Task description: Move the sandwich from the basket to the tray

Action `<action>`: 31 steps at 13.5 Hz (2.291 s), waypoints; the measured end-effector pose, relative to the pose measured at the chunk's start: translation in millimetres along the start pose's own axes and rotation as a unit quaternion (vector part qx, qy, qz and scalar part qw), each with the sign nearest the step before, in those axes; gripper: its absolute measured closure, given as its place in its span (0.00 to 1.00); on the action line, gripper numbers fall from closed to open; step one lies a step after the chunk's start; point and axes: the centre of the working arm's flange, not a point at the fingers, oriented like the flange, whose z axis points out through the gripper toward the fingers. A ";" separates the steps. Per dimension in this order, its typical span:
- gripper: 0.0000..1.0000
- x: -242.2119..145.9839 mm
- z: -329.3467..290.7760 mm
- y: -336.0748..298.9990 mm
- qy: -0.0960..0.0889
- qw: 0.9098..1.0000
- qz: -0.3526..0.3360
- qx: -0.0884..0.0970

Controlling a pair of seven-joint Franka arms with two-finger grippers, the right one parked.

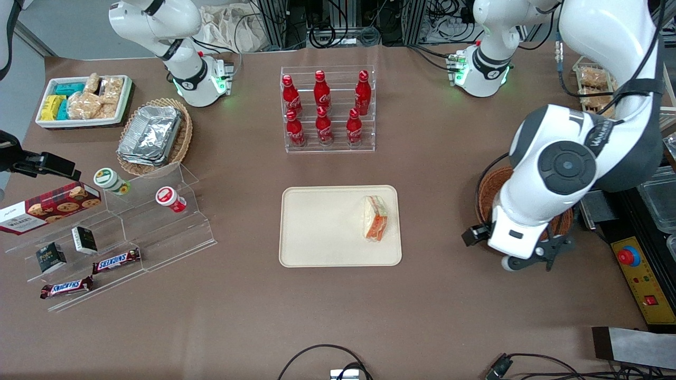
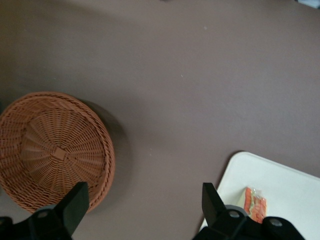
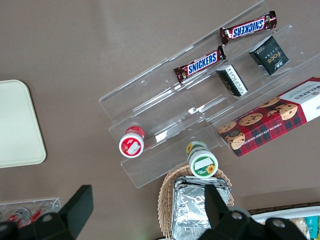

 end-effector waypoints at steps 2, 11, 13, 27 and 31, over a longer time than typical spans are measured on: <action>0.00 6.5 -5.5 -15.1 -0.001 1.000 -0.007 0.005; 0.00 27.7 -17.6 -61.3 -0.002 1.000 0.016 0.012; 0.00 38.6 -26.4 -95.2 -0.011 0.999 0.033 -0.001; 0.00 -20.5 -117.6 -193.0 0.007 0.996 0.086 -0.032; 0.00 -38.4 -137.8 -206.2 -0.008 0.993 0.111 -0.039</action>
